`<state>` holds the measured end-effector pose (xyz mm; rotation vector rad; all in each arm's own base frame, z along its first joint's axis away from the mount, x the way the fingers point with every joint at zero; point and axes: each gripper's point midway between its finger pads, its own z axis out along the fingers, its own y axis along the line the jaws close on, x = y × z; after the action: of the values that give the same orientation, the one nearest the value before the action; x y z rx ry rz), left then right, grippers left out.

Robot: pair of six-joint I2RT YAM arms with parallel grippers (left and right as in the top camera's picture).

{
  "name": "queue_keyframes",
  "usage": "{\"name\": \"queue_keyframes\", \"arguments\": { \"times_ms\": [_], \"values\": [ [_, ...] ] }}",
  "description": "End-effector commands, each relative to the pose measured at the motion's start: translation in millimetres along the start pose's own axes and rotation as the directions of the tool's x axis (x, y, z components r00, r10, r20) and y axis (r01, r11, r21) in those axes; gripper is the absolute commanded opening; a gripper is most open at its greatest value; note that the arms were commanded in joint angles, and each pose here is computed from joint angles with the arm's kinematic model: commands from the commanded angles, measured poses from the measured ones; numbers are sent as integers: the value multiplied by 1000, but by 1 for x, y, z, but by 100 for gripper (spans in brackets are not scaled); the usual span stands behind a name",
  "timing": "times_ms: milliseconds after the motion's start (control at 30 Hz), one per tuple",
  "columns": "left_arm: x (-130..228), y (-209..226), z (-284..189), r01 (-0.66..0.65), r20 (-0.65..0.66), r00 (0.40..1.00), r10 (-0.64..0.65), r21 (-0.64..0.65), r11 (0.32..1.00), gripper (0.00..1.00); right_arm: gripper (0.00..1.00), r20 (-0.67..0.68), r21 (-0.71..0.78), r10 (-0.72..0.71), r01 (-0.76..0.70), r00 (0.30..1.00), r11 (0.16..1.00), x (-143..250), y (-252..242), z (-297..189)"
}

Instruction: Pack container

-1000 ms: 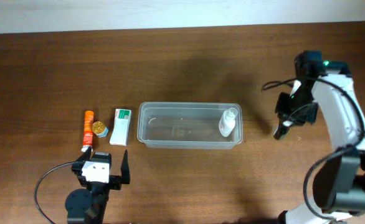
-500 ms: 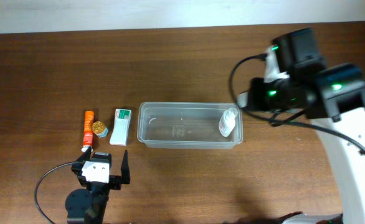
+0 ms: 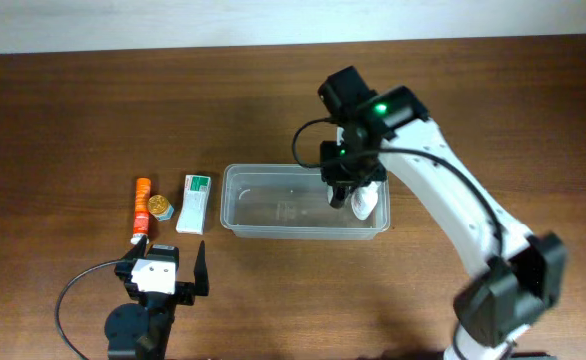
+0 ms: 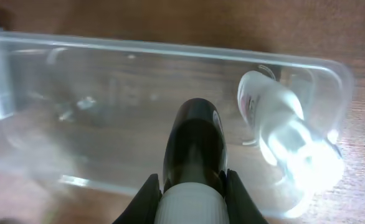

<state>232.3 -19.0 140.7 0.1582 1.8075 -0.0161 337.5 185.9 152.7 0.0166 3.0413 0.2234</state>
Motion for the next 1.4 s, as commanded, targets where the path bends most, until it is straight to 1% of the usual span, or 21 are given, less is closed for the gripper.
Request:
{"name": "queue_keyframes", "arguments": {
  "times_ms": [0, 167, 467, 500, 533, 567, 633, 800, 967, 1067, 1133, 1267, 1367],
  "values": [
    [0, -5, 0, -18, 9, 1000, 18, 23, 1000, 99, 15, -10, 35, 36, -36, 999, 999, -12, -12, 18],
    [-1, -5, 0, -18, 9, 1000, 18, 23, 1000, 100, 15, -13, 40, 59, -59, 998, 997, -27, -19, 39],
    [0, -5, 0, -18, 9, 1000, 18, 23, 1000, 99, 16, -24, 46, 65, -64, 998, 997, -28, -22, 53],
    [-1, -5, 0, -18, 9, 1000, 18, 23, 1000, 99, 23, -28, 48, 65, -64, 997, 997, -27, -22, 54],
    [-1, -5, 0, -18, 9, 1000, 18, 23, 1000, 99, 36, -31, 49, 66, -65, 997, 997, -26, -23, 55],
    [-1, -5, 0, -18, 9, 1000, 18, 23, 1000, 99, 42, -33, 50, 66, -64, 997, 997, -25, -23, 55],
    [-1, -5, 0, -18, 9, 1000, 18, 23, 1000, 100, 44, -36, 52, 66, -64, 997, 997, -25, -24, 55],
    [-1, -5, 0, -18, 9, 1000, 18, 23, 1000, 99, 45, -6, 36, 40, -40, 999, 999, -31, -20, 48],
    [-1, -5, 0, -18, 9, 1000, 18, 23, 1000, 99, 45, 85, -1, -38, 38, 996, 999, -44, -10, 8],
    [-1, -5, 0, -18, 9, 1000, 18, 23, 1000, 99, 45, 159, -27, -51, 56, 986, 998, -48, -6, -31],
    [-1, -5, 0, -18, 9, 1000, 18, 23, 1000, 100, 47, 204, -41, -55, 64, 978, 997, -47, -6, -60],
    [-1, -5, 0, -18, 9, 1000, 18, 23, 1000, 99, 52, 292, -69, 10, 10, 956, 998, -43, -29, -119],
    [-1, -5, 0, -18, 9, 1000, 18, 23, 1000, 99, 52, 359, -81, 108, -84, 927, 993, -40, -68, -157]
  ]
}}
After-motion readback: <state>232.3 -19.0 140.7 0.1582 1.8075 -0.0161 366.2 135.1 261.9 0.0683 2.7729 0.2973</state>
